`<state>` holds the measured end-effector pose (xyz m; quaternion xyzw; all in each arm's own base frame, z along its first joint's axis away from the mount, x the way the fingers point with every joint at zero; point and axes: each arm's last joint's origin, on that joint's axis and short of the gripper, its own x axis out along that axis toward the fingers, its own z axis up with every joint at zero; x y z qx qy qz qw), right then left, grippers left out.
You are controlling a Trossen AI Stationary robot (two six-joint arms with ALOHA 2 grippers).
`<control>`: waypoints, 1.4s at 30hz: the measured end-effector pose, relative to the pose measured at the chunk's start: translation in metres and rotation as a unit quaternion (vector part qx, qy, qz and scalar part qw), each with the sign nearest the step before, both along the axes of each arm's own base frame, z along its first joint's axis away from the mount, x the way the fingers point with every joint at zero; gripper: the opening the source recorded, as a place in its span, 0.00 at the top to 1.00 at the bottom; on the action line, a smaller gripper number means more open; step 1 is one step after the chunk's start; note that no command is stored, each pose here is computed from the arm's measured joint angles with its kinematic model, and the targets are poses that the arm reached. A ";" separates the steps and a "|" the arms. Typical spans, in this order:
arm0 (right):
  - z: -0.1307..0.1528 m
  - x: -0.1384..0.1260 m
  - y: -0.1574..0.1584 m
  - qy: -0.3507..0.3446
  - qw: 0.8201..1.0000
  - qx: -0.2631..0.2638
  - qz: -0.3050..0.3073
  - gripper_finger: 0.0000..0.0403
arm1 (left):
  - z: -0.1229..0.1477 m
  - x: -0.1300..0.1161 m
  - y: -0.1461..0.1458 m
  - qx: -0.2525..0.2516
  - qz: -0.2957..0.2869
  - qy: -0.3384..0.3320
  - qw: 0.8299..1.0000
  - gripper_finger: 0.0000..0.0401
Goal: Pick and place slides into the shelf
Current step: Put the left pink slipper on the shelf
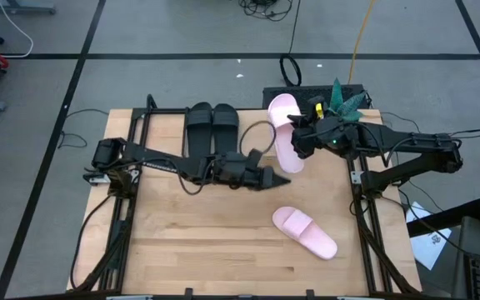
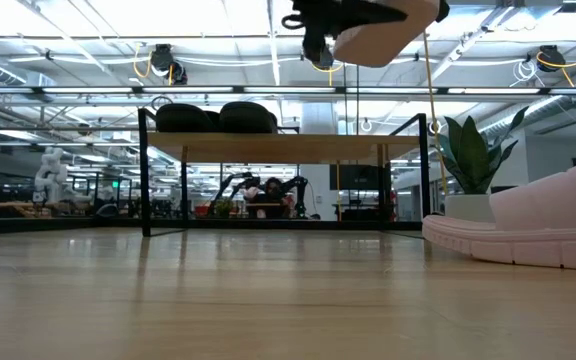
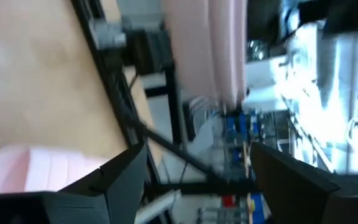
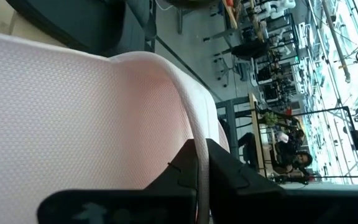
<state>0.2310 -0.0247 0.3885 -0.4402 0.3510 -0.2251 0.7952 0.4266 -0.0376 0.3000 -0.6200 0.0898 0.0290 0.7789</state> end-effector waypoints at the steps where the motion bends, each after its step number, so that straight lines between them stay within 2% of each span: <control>1: 0.000 0.000 0.000 0.000 1.000 0.000 0.000 1.00 | -0.001 -0.001 -0.006 -0.004 -0.007 0.005 1.000 0.29; 6: 0.000 -0.001 -0.008 -0.001 1.000 0.004 -0.012 1.00 | 0.001 -0.012 -0.043 -0.001 -0.013 0.029 0.999 0.31; 9: -0.001 0.001 -0.015 -0.017 0.999 0.033 -0.003 1.00 | 0.004 -0.026 -0.068 0.014 0.004 0.058 0.998 0.33; 13: -0.007 0.012 -0.024 -0.021 0.998 0.051 -0.006 1.00 | 0.008 -0.052 -0.096 0.033 0.047 0.104 0.993 0.37; 17: -0.021 0.035 -0.028 -0.010 0.998 0.053 -0.012 1.00 | 0.013 -0.080 -0.113 0.058 0.102 0.138 0.983 0.40; 20: -0.039 0.058 -0.032 0.005 0.999 0.050 -0.018 1.00 | 0.018 -0.096 -0.121 0.064 0.122 0.150 0.979 0.40; 23: -0.054 0.077 -0.036 0.015 0.998 0.025 -0.053 1.00 | 0.019 -0.108 -0.126 0.072 0.122 0.168 0.976 0.40; 29: -0.075 0.102 -0.042 0.026 0.997 -0.001 -0.069 1.00 | 0.021 -0.136 -0.127 0.087 0.120 0.226 0.963 0.40; 35: -0.081 0.106 -0.046 0.026 0.996 0.007 -0.080 1.00 | 0.028 -0.155 -0.121 0.092 0.125 0.253 0.955 0.40; 42: -0.081 0.103 -0.058 0.003 0.994 0.025 -0.105 1.00 | 0.032 -0.161 -0.116 0.100 0.130 0.257 0.953 0.40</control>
